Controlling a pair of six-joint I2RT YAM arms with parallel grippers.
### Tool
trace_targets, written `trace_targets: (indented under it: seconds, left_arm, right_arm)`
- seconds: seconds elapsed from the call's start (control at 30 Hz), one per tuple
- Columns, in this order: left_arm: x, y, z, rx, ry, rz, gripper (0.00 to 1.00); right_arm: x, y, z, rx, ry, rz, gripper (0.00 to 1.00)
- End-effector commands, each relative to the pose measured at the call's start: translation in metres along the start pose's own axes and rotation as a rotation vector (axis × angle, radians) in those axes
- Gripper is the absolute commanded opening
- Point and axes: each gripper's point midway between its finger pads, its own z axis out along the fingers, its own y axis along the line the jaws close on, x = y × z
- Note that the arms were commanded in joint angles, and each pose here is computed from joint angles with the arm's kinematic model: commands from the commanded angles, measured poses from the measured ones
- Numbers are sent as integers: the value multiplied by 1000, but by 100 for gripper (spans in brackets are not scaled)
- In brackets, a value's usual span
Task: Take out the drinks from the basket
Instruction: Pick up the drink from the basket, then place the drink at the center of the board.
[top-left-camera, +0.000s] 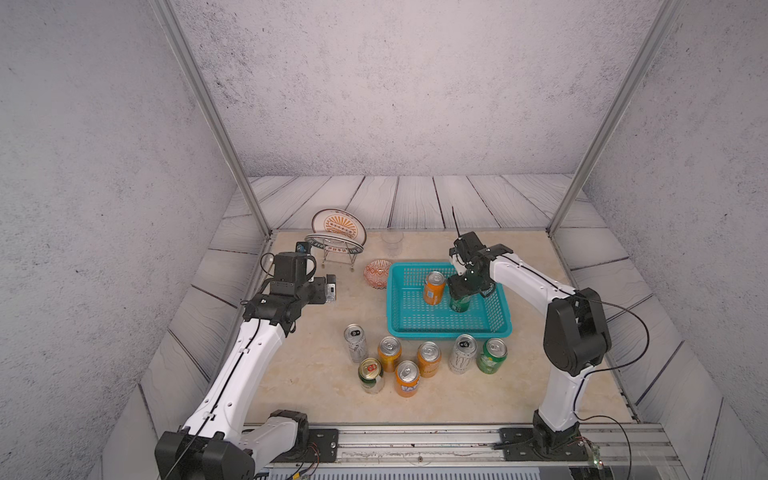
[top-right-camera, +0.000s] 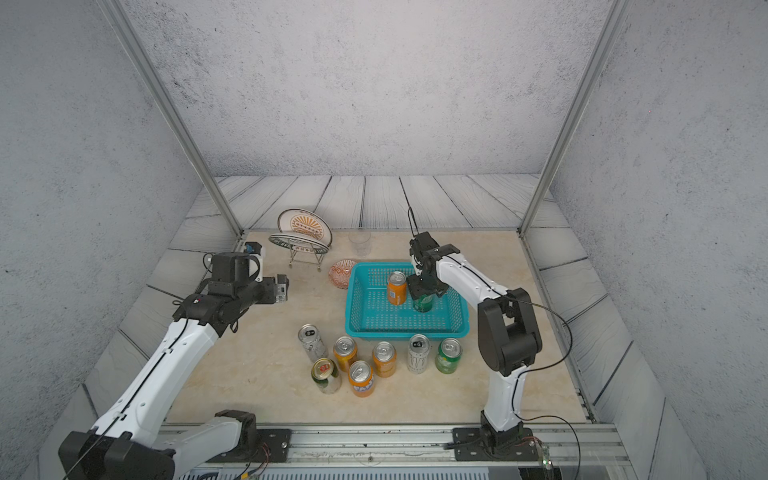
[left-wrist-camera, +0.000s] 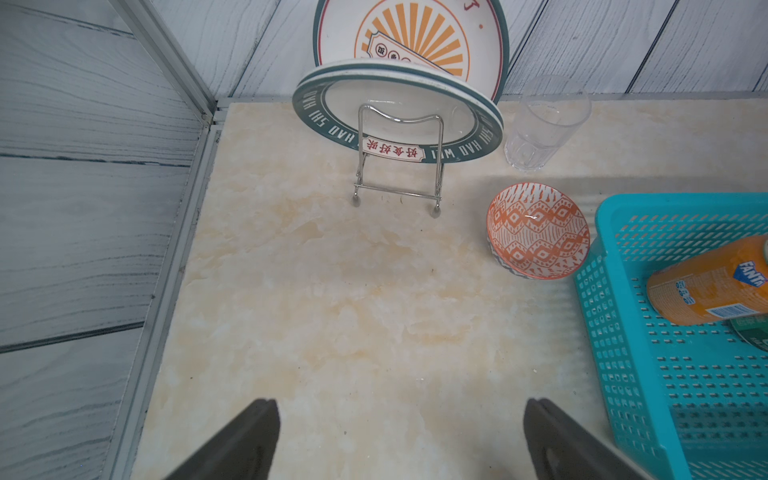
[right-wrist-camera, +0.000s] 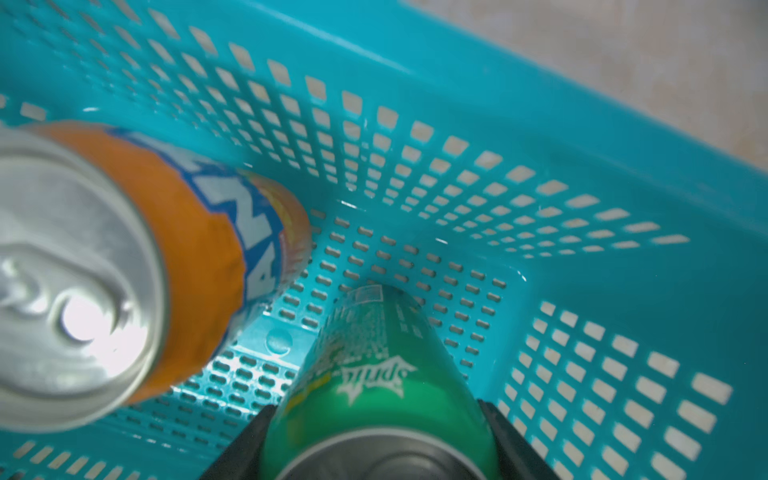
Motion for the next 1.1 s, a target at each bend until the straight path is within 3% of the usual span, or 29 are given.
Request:
trace_targets:
  seconds: [0.0, 0.7, 1.07]
  left_arm:
    - [4, 2, 2, 3, 19, -10, 99]
    - [2, 1, 1, 7, 15, -14, 99]
    - [4, 3, 2, 0, 20, -15, 99]
  right_arm:
    - [-7, 2, -60, 4, -114, -6, 64]
    - [35, 62, -199, -59, -281, -96, 64]
    - [68, 120, -233, -134, -335, -205, 64]
